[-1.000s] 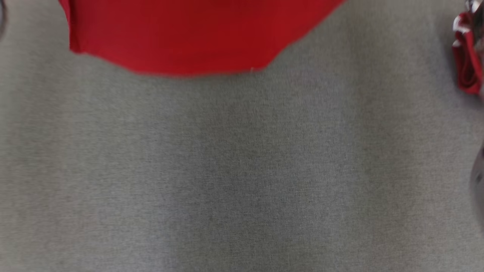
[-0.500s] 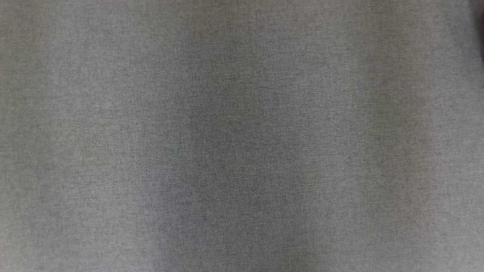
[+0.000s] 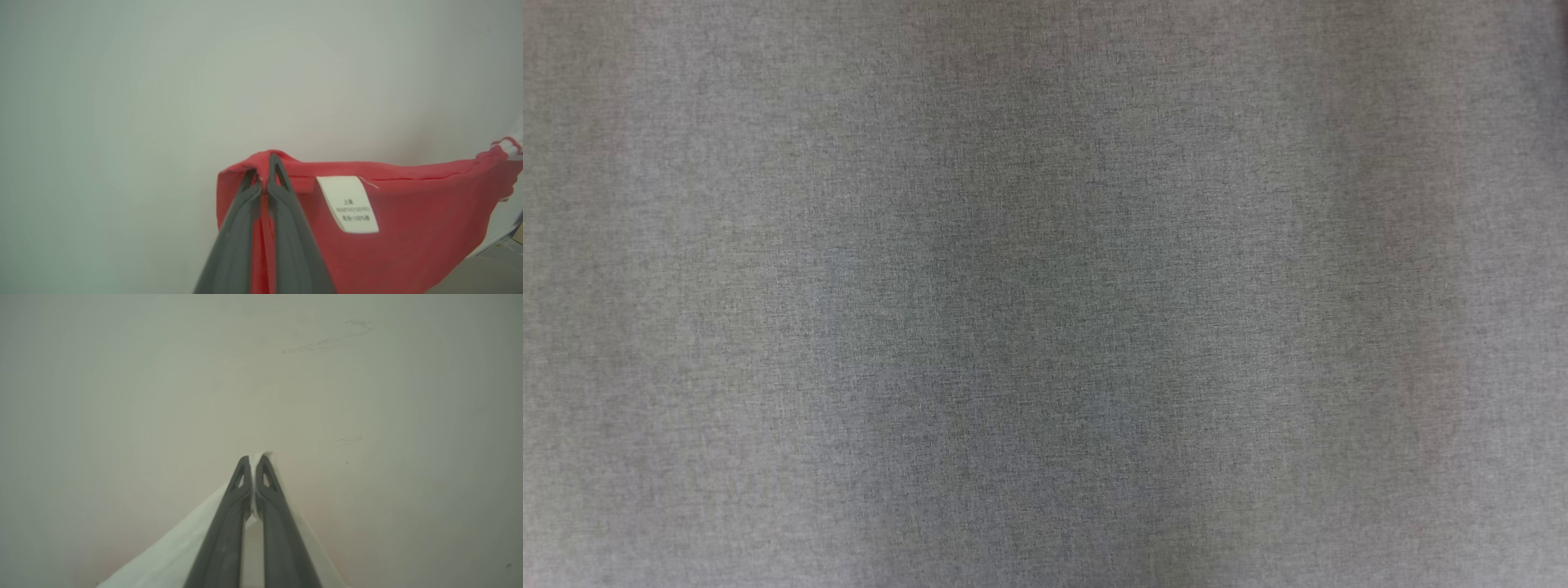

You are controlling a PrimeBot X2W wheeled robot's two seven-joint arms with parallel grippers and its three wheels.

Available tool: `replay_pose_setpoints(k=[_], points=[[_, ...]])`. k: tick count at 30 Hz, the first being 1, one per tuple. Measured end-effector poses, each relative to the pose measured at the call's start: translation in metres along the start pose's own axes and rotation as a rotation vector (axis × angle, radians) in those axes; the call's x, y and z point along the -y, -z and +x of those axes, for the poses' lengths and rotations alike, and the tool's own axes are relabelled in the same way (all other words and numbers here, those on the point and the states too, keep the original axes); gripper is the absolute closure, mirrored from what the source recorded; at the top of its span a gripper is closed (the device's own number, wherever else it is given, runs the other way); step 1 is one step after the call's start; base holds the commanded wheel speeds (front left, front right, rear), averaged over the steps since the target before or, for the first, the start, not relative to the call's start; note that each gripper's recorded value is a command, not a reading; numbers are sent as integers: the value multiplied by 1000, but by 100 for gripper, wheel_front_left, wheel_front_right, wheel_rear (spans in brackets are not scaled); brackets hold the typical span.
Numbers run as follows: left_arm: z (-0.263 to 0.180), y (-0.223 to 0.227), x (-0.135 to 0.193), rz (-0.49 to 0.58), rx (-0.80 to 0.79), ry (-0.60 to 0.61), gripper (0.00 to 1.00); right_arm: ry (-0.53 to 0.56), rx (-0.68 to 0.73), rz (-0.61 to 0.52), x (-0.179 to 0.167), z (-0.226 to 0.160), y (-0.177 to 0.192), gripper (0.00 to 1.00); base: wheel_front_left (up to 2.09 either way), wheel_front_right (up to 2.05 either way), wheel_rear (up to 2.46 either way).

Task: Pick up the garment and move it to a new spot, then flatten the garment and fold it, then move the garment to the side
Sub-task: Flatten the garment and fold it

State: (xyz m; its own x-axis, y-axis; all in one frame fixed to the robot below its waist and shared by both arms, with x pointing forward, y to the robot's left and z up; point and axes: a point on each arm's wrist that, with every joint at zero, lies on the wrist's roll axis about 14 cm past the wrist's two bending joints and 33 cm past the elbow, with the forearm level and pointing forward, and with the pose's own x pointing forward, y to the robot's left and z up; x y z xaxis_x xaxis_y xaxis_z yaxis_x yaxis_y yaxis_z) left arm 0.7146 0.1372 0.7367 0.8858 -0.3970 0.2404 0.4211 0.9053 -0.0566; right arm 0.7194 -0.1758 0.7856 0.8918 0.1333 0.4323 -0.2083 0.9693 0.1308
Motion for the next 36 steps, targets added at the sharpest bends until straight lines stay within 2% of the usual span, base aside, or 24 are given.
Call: replay_pose_setpoints(k=[9,17,20,21,24,25,26,27,28,32,36], points=[[-11,13,8,-49,-11,26,100,-9,-28,8,5,-16,5,100,0,0,0],[-52,45,13,-184,-5,12,100,-8,-117,93,20,-73,41,100,0,0,0],[-79,69,19,-233,-30,1,100,-11,-141,148,23,-106,52,100,0,0,0],[-98,85,25,-277,-54,-14,100,3,-170,201,26,-135,67,100,0,0,0],[-132,110,34,-324,-99,-49,100,28,-231,261,29,-183,92,100,0,0,0],[-132,110,34,-324,-99,-49,100,28,-231,261,29,-183,92,100,0,0,0],[-155,125,41,-352,-134,-78,100,50,-273,292,30,-218,106,100,0,0,0],[-167,132,47,-367,-155,-82,100,62,-303,306,30,-237,114,100,0,0,0],[-167,132,47,-367,-155,-82,100,62,-303,306,30,-237,114,100,0,0,0],[-209,145,64,-444,-181,-130,100,97,-422,349,25,-308,139,100,0,0,0],[-258,158,70,-497,-207,-211,100,133,-485,369,21,-364,144,100,0,0,0]])
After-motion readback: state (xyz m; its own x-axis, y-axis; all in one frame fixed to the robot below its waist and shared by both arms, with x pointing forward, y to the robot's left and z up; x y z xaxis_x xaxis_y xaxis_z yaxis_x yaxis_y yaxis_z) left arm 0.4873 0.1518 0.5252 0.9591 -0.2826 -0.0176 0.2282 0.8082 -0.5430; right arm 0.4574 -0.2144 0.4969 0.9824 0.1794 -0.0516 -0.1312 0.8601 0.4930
